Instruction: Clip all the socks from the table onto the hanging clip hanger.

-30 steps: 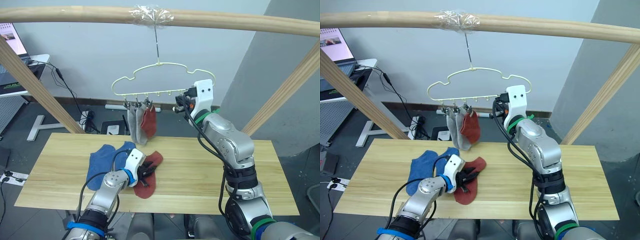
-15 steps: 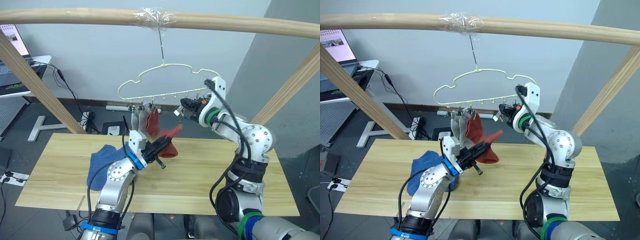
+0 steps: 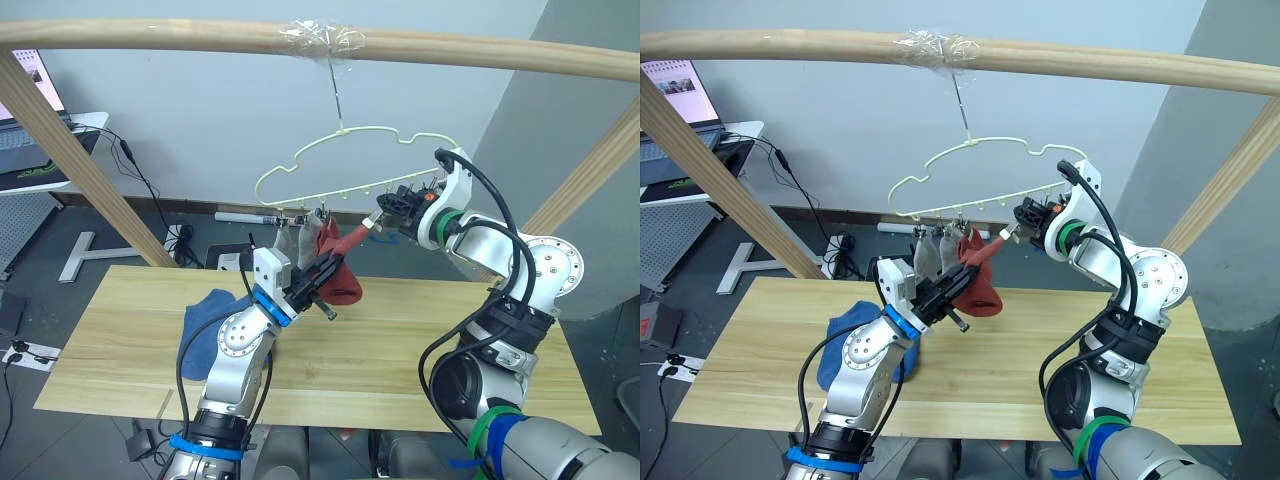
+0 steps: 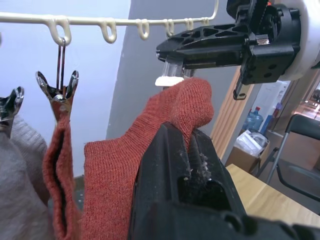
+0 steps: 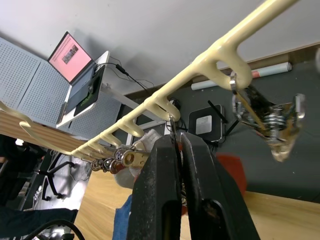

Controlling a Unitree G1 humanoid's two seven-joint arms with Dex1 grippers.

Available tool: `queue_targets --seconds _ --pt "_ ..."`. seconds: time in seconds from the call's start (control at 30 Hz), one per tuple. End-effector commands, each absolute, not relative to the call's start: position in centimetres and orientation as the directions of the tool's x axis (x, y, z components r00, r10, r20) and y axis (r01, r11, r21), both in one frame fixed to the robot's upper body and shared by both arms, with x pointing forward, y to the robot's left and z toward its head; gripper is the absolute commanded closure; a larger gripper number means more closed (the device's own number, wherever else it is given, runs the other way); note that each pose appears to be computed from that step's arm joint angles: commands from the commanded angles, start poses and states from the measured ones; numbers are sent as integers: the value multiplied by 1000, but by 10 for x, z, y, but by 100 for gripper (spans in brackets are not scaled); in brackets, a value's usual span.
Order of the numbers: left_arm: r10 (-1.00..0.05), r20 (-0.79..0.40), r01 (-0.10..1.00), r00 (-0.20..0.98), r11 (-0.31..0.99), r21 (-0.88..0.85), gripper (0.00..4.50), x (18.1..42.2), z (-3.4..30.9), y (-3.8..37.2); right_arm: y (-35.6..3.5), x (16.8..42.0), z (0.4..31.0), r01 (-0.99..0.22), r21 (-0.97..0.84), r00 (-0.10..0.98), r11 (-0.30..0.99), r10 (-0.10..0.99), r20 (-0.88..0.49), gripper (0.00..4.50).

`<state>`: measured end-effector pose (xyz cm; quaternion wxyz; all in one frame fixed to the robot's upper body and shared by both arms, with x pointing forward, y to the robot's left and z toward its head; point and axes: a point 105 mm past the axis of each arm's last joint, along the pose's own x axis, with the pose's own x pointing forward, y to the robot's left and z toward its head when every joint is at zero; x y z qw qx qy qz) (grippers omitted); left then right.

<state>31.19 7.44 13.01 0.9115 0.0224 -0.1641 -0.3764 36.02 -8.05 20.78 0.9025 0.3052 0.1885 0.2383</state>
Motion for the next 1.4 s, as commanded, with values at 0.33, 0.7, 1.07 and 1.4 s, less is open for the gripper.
queue_targets --seconds 0.33,0.7,1.07,1.4 --pt "-711 335 663 618 701 263 447 312 144 64 -57 356 210 -288 737 780 611 597 -189 450" --pt "-725 343 668 598 687 287 447 315 145 60 -51 355 214 -302 737 768 605 612 -187 450" --pt "-724 353 660 592 687 303 447 313 146 56 -47 355 219 -307 743 765 595 618 -179 450" --pt "-721 366 642 588 691 330 447 317 148 53 -42 354 219 -315 741 755 593 630 -183 450"
